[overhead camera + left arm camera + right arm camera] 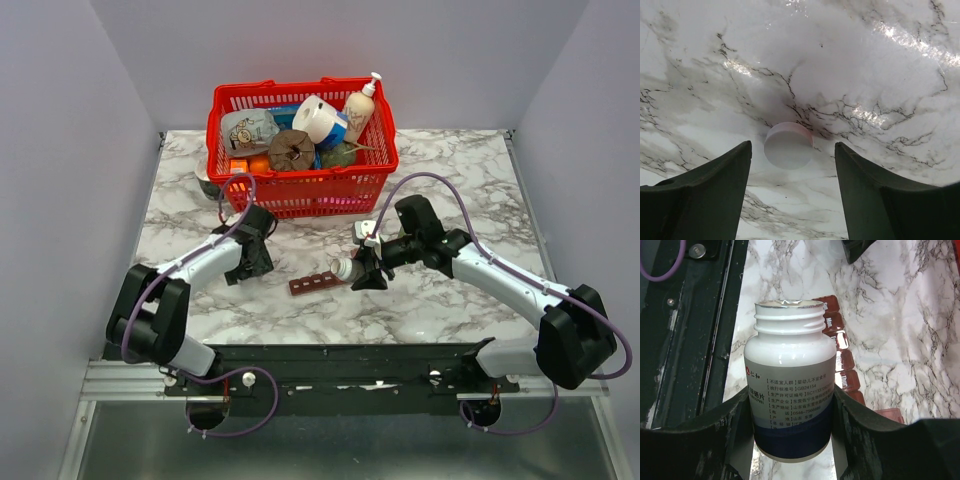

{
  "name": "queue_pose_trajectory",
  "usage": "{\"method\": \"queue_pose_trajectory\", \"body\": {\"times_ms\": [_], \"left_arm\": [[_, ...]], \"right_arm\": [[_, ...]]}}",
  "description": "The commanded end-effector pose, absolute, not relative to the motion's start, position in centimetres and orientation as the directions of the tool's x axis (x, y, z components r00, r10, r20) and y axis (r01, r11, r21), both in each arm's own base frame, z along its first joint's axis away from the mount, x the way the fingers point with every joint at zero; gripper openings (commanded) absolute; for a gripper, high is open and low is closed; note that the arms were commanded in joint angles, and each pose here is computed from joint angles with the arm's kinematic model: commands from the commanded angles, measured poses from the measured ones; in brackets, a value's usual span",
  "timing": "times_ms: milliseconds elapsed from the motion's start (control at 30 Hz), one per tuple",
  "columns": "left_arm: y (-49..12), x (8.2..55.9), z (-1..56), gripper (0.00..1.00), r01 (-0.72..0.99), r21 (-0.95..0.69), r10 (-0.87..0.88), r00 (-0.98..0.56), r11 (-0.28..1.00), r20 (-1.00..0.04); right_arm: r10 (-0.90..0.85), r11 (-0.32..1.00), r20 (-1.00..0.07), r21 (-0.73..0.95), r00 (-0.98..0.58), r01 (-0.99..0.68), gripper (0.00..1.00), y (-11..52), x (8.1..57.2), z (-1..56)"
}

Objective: Sort the pills into containers

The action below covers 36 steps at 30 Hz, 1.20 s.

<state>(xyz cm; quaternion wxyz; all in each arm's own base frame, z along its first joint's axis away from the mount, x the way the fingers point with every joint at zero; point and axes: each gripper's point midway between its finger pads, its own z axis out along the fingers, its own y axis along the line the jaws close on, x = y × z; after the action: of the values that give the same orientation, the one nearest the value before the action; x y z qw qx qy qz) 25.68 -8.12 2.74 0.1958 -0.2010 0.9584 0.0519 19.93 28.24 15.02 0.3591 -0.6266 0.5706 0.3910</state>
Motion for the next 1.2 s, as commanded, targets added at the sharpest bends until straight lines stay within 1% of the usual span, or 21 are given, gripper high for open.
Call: {"method": "queue_pose_trajectory", "body": {"times_ms": [0, 100, 133, 167, 200, 233, 267, 333, 367, 433, 467, 533, 567, 667, 867, 900, 967, 1033, 1067, 1100, 1167], "left_arm": [[-8.9, 26.8, 5.6, 0.82, -0.353, -0.082, -0.35, -0.817, 0.932, -0.458], [-11.2, 27.0, 8.5, 0.87, -0.204, -0.215, -0.286, -0.825, 0.955, -0.488], [-12.7, 26.7, 9.3, 0.87, -0.118, -0.281, -0.248, -0.835, 0.953, -0.49], [-14.3, 27.2, 11.8, 0.89, -0.003, -0.371, -0.225, -0.8, 0.929, -0.557], [-15.6, 26.4, 12.0, 0.92, 0.117, -0.408, -0.157, -0.801, 0.905, -0.578], [-18.1, 24.9, 13.4, 0.95, 0.238, -0.518, -0.122, -0.814, 0.822, -0.568], [-19.1, 25.0, 15.5, 0.96, 0.315, -0.553, -0.132, -0.771, 0.772, -0.623], [-21.2, 23.0, 16.8, 0.98, 0.407, -0.643, -0.109, -0.787, 0.649, -0.608], [-21.9, 23.0, 18.5, 0.99, 0.459, -0.659, -0.129, -0.755, 0.595, -0.642], [-22.9, 22.0, 19.5, 0.99, 0.448, -0.735, -0.179, -0.78, 0.509, -0.599], [-23.9, 21.6, 21.8, 0.99, 0.524, -0.744, -0.193, -0.749, 0.415, -0.634], [-24.5, 20.9, 22.8, 0.99, 0.478, -0.811, -0.242, -0.788, 0.337, -0.566], [-24.9, 20.6, 24.5, 0.99, 0.52, -0.808, -0.259, -0.77, 0.277, -0.584], [-25.4, 20.3, 25.8, 0.99, 0.508, -0.832, -0.289, -0.781, 0.222, -0.554], [-28.4, 19.1, 24.9, 0.98, 0.441, -0.849, -0.216, -0.834, 0.29, -0.507], [-28.9, 19.1, 25.5, 0.97, 0.47, -0.828, -0.196, -0.82, 0.304, -0.538], [-29.4, 18.8, 22.8, 0.92, 0.398, -0.818, -0.145, -0.858, 0.416, -0.492], [-29.4, 19.6, 22.4, 0.84, 0.397, -0.772, -0.128, -0.846, 0.497, -0.517], [-29.1, 19.1, 20.4, 0.83, 0.352, -0.749, -0.088, -0.875, 0.562, -0.477], [-29.2, 19.2, 20.7, 0.78, 0.355, -0.735, -0.078, -0.872, 0.578, -0.483], [-29.0, 19.5, 19.4, 0.77, 0.338, -0.695, -0.061, -0.874, 0.635, -0.481]], "right_arm": [[-0.4, -0.117, -0.914, -0.027, 0.072, -0.993, 0.05, 28.5, 19.7, 16.1], [-0.386, -0.145, -0.921, 0.002, 0.054, -0.989, 0.05, 28.7, 19.0, 16.3], [-0.383, -0.151, -0.923, 0.009, 0.05, -0.989, 0.05, 28.7, 18.9, 16.3], [-0.376, -0.161, -0.926, 0.018, 0.044, -0.987, 0.05, 28.8, 18.7, 16.4], [-0.374, -0.165, -0.927, 0.024, 0.04, -0.986, 0.05, 28.9, 18.6, 16.4], [-0.371, -0.17, -0.928, 0.03, 0.035, -0.985, 0.05, 28.9, 18.5, 16.4], [-0.365, -0.178, -0.93, 0.032, 0.036, -0.983, 0.05, 29.0, 18.4, 16.5], [-0.361, -0.185, -0.932, 0.041, 0.029, -0.982, 0.05, 29.0, 18.2, 16.5], [-0.357, -0.193, -0.934, 0.045, 0.028, -0.98, 0.05, 29.0, 18.0, 16.5], [-0.356, -0.193, -0.934, 0.045, 0.027, -0.98, 0.05, 29.0, 18.0, 16.5], [-0.358, -0.192, -0.934, 0.045, 0.027, -0.98, 0.05, 29.1, 18.0, 16.5], [-0.359, -0.187, -0.933, 0.042, 0.028, -0.981, 0.05, 29.0, 18.2, 16.5], [-0.36, -0.186, -0.933, 0.042, 0.028, -0.982, 0.05, 29.0, 18.2, 16.5], [-0.37, -0.178, -0.929, 0.049, 0.021, -0.983, 0.05, 29.0, 18.4, 16.2], [-0.394, -0.146, -0.919, 0.05, 0.011, -0.988, 0.05, 29.0, 19.1, 15.8], [-0.395, -0.139, -0.919, 0.051, 0.009, -0.989, 0.05, 28.9, 19.3, 15.7], [-0.397, -0.132, -0.918, 0.049, 0.007, -0.99, 0.05, 28.9, 19.5, 15.7], [-0.395, -0.131, -0.919, 0.045, 0.01, -0.99, 0.05, 28.8, 19.5, 15.8], [-0.395, -0.128, -0.919, 0.045, 0.009, -0.991, 0.05, 28.8, 19.5, 15.9], [-0.395, -0.127, -0.919, 0.043, 0.01, -0.991, 0.05, 28.7, 19.6, 15.9], [-0.394, -0.128, -0.919, 0.044, 0.01, -0.991, 0.05, 28.7, 19.5, 15.9]]}}
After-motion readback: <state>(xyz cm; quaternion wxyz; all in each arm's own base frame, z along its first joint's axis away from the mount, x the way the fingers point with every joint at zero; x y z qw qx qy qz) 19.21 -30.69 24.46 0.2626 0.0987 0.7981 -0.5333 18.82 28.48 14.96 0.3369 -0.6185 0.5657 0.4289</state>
